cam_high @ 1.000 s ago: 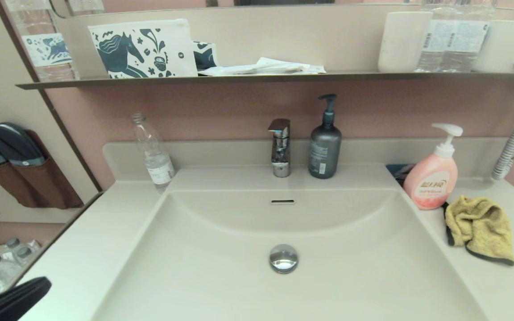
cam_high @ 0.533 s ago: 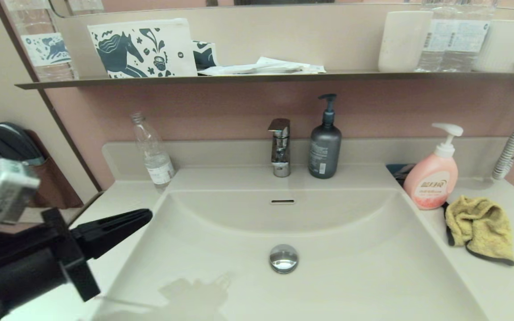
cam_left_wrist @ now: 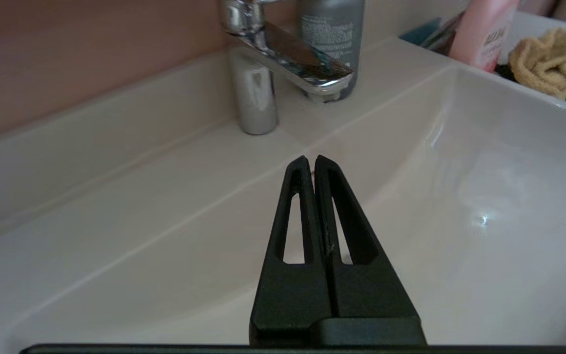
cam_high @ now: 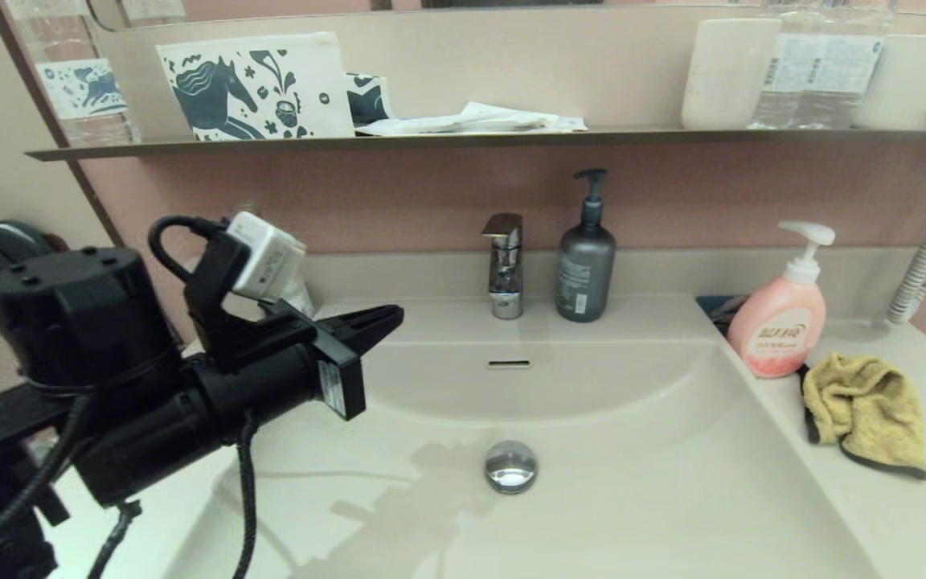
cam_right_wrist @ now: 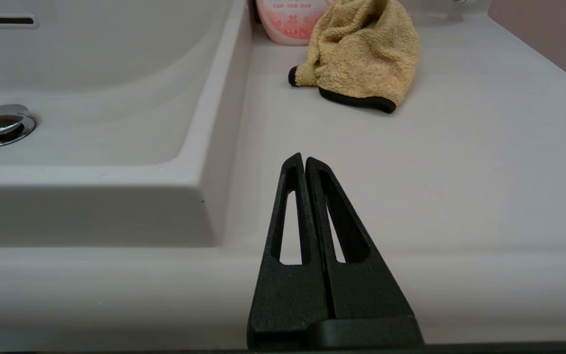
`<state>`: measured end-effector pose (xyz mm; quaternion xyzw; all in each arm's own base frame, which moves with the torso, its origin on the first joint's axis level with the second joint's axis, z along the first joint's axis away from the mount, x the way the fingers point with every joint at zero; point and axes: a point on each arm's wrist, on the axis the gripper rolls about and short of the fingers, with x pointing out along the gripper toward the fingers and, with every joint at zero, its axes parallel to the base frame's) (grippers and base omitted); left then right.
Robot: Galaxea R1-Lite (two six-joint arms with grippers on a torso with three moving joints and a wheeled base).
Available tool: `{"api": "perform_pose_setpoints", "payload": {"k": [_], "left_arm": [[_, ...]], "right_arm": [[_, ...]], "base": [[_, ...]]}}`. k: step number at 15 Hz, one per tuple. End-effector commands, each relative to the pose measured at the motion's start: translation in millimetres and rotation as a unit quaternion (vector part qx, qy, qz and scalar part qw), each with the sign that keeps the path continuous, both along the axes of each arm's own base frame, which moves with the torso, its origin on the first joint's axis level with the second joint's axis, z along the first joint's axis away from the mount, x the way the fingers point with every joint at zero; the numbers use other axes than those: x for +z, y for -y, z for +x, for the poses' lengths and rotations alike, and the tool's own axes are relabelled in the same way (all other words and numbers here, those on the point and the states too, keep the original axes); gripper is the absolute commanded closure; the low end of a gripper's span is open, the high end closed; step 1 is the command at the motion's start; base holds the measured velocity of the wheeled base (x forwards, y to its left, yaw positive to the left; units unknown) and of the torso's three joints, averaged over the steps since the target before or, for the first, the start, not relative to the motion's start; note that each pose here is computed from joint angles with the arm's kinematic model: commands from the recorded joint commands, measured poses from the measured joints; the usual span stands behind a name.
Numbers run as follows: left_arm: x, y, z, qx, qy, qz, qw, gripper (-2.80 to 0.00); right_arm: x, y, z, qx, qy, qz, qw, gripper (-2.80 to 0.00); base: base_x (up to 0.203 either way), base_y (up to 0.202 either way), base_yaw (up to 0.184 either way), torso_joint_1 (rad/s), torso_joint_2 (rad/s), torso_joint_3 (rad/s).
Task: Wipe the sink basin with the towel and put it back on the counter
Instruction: Turn on the faucet
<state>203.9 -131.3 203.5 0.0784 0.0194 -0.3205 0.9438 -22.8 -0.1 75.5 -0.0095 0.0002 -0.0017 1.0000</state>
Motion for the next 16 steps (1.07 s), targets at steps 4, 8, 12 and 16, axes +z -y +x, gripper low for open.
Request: {"api": "perform_pose_setpoints", "payload": {"k": [4, 8, 12, 16], "left_arm": [[-2.3, 44.9, 32.3, -0.01, 0.0, 0.005, 0.9999, 0.0], [8.9, 74.6, 57.9, -0.012, 0.024, -0.01, 0.9996, 0.0], [3.2, 95.5, 83.1, 0.001, 0.03, -0.011, 0.9995, 0.0], [-2.9, 102.4, 105.2, 0.019, 0.039, -0.002, 0.999, 0.0]], "right_arm": [[0.0, 0.0, 0.0, 0.0, 0.0, 0.0, 1.0, 0.0], [0.0, 0.0, 0.0, 0.0, 0.0, 0.0, 1.0, 0.0], [0.0, 0.0, 0.0, 0.0, 0.0, 0.0, 1.0, 0.0], [0.0, 0.0, 0.0, 0.0, 0.0, 0.0, 1.0, 0.0]], "base": [[0.0, 0.0, 0.0, 0.0, 0.0, 0.0], [0.0, 0.0, 0.0, 0.0, 0.0, 0.0], [0.0, 0.0, 0.0, 0.0, 0.0, 0.0], [0.0, 0.0, 0.0, 0.0, 0.0, 0.0]]}}
